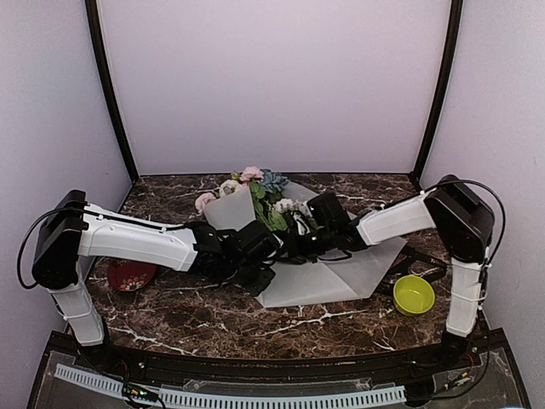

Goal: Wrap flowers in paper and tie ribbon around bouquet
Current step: Fold the one-fourth-folded wrapping paper at the center of the board.

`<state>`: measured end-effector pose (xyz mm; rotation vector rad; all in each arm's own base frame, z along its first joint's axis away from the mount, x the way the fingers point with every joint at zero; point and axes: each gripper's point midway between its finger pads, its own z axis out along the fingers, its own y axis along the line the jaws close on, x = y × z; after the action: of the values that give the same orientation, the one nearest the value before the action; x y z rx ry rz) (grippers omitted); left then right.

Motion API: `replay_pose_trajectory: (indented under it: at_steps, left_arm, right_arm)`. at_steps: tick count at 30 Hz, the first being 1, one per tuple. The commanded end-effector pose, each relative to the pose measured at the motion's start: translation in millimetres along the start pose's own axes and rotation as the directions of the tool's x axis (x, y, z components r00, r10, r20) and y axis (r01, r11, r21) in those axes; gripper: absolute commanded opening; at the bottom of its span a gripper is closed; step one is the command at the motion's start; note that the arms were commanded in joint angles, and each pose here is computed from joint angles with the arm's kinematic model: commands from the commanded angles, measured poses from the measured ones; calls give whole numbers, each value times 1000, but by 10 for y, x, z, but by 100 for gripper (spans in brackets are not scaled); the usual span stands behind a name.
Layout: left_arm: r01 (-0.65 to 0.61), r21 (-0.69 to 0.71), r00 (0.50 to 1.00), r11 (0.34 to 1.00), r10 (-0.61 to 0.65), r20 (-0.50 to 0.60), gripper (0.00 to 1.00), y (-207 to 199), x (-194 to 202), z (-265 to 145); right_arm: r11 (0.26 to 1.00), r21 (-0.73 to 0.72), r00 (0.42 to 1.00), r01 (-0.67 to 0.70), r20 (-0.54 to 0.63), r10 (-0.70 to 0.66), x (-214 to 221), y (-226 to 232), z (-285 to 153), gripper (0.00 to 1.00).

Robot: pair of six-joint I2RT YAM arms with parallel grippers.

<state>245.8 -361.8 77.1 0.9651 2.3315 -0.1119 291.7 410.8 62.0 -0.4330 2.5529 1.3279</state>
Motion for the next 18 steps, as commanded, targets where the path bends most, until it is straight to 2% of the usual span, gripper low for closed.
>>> replay_pose_trajectory:
  at_steps: [1, 5, 8, 11, 14, 16, 18]
  left_arm:
    - [-42, -5, 999, 999, 42, -6, 0, 4, 1, -40]
    - [-83, -5, 997, 996, 83, -4, 0, -31, 34, -32]
    - [-130, -18, 991, 991, 130, -15, 0, -48, 96, -9]
    - [-175, -37, 984, 984, 174, -34, 0, -56, 135, 17]
    - [-196, -54, 980, 979, 193, -49, 0, -49, 158, 49]
    - [-205, -66, 978, 976, 202, -53, 0, -40, 161, 65]
    - [-215, -66, 976, 974, 211, -57, 0, -49, 167, 80]
  right_arm:
    - [1000, -10, 988, 27, 151, -25, -398, 125, -350, 0]
    - [997, 11, 977, 70, 200, -71, -742, 169, -501, 10]
    - [991, 18, 961, 135, 240, -135, -979, 320, -583, 33]
    - [980, -26, 957, 197, 224, -186, -1082, 522, -528, 56]
    - [973, -25, 958, 228, 184, -220, -1078, 612, -352, 89]
    - [966, -21, 957, 257, 145, -252, -1022, 676, -213, 99]
    - [959, -36, 956, 281, 97, -276, -937, 746, -70, 100]
